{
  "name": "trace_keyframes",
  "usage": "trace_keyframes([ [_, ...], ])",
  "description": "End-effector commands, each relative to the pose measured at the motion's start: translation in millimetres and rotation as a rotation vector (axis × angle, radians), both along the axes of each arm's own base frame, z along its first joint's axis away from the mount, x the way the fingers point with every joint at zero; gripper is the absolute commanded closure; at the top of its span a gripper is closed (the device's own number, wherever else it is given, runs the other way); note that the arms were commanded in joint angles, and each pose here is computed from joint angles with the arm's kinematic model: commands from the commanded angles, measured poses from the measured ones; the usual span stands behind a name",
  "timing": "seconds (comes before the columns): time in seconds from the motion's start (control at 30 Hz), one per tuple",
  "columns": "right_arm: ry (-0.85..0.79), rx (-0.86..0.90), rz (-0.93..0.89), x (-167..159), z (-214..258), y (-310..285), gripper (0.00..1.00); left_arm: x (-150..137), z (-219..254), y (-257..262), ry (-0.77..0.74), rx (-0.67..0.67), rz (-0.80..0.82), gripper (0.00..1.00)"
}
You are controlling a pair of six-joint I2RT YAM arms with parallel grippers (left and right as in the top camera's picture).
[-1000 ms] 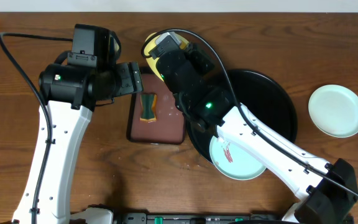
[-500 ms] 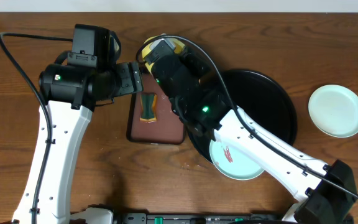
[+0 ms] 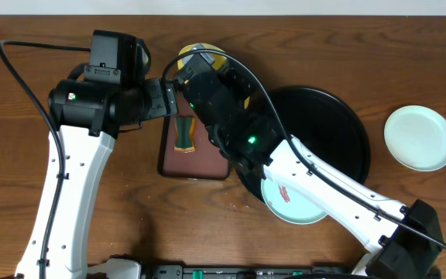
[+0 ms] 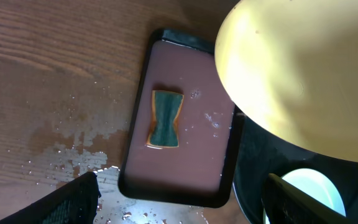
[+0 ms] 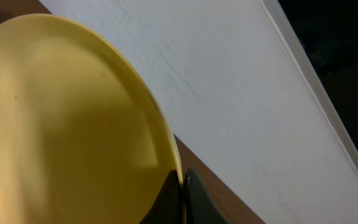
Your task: Clean dirty plates on tray and stack at the side
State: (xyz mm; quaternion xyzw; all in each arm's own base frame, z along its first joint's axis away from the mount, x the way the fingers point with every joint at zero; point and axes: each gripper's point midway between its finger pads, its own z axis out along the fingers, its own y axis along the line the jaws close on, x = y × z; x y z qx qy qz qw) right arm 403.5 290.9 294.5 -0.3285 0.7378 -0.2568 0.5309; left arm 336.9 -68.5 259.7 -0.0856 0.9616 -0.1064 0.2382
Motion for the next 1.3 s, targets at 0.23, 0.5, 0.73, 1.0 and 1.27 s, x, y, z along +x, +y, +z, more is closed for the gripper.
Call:
trace_keyframes([
  [0.23, -0.008, 0.082, -0.056, 1, 3, -5, 0.99, 1, 5, 6, -0.019, 0.013, 0.014, 0.16],
  [0.5, 0.222, 0.267, -0.038, -1, -44, -10, 0.99, 1, 5, 6, -0.019, 0.013, 0.014, 0.16],
  [0.73, 0.092, 0.016, -0.072, 13, -20, -32, 0.99, 1, 5, 6, -0.018, 0.013, 0.015, 0.15],
  [1.0, 0.016, -0.063, -0.082, 12, -2, -29, 0.99, 1, 5, 6, -0.018, 0.013, 0.015, 0.16],
  [1.27, -0.036, -0.099, -0.067, 7, 12, -19, 0.99, 1, 5, 6, -0.018, 0.013, 0.015, 0.15],
])
